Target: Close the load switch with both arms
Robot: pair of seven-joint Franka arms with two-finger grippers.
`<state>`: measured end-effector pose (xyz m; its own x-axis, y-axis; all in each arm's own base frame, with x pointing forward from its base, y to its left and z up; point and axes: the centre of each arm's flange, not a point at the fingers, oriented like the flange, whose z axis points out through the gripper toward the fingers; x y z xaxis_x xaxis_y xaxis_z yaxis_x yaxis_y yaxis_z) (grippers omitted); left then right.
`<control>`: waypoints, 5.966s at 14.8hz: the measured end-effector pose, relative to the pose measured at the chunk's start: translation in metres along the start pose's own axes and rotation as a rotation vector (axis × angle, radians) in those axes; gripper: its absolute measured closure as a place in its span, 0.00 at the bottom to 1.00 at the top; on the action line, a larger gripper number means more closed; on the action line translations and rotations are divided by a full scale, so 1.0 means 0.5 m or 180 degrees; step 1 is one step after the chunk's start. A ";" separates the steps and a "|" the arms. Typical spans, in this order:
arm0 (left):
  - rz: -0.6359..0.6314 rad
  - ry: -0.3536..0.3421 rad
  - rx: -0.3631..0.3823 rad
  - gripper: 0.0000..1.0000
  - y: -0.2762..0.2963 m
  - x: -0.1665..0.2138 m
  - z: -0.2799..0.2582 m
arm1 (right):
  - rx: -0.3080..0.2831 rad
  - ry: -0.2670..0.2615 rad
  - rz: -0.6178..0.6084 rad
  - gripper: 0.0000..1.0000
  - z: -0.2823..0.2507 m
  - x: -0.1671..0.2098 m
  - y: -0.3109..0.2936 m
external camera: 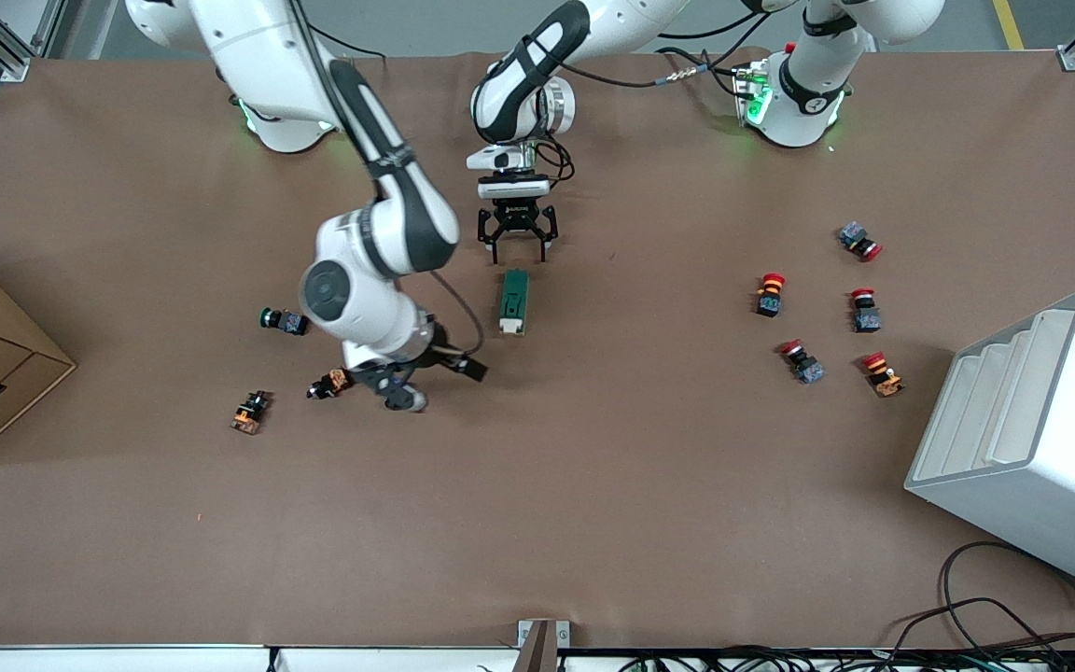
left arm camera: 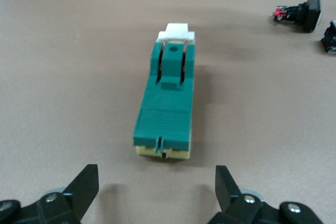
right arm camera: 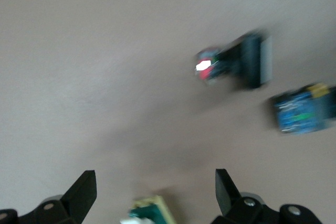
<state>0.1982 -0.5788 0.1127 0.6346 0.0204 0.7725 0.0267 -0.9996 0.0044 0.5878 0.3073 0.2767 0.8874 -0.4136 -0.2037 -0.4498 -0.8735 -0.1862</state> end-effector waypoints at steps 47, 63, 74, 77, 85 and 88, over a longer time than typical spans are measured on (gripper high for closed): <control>0.0260 -0.2647 -0.0082 0.00 -1.042 1.318 -0.157 | -0.0862 -0.0404 -0.1239 0.00 -0.800 0.246 0.456; 0.0340 -0.2652 -0.0127 0.00 -1.043 1.289 -0.190 | -0.0836 0.0016 -0.1652 0.00 -0.808 0.074 0.453; 0.0520 -0.2673 -0.0196 0.00 -0.980 1.277 -0.193 | -0.0831 0.0205 -0.1705 0.00 -0.875 -0.033 0.474; 0.0494 -0.2673 -0.0185 0.00 -0.990 1.279 -0.192 | -0.0833 0.0248 -0.1726 0.00 -0.886 -0.058 0.476; 0.0478 -0.2643 -0.0181 0.00 -0.994 1.286 -0.197 | -0.0828 0.0263 -0.1726 0.00 -0.890 -0.068 0.480; 0.0468 -0.2638 -0.0176 0.00 -0.998 1.287 -0.197 | -0.0815 0.0267 -0.1678 0.00 -0.894 -0.061 0.495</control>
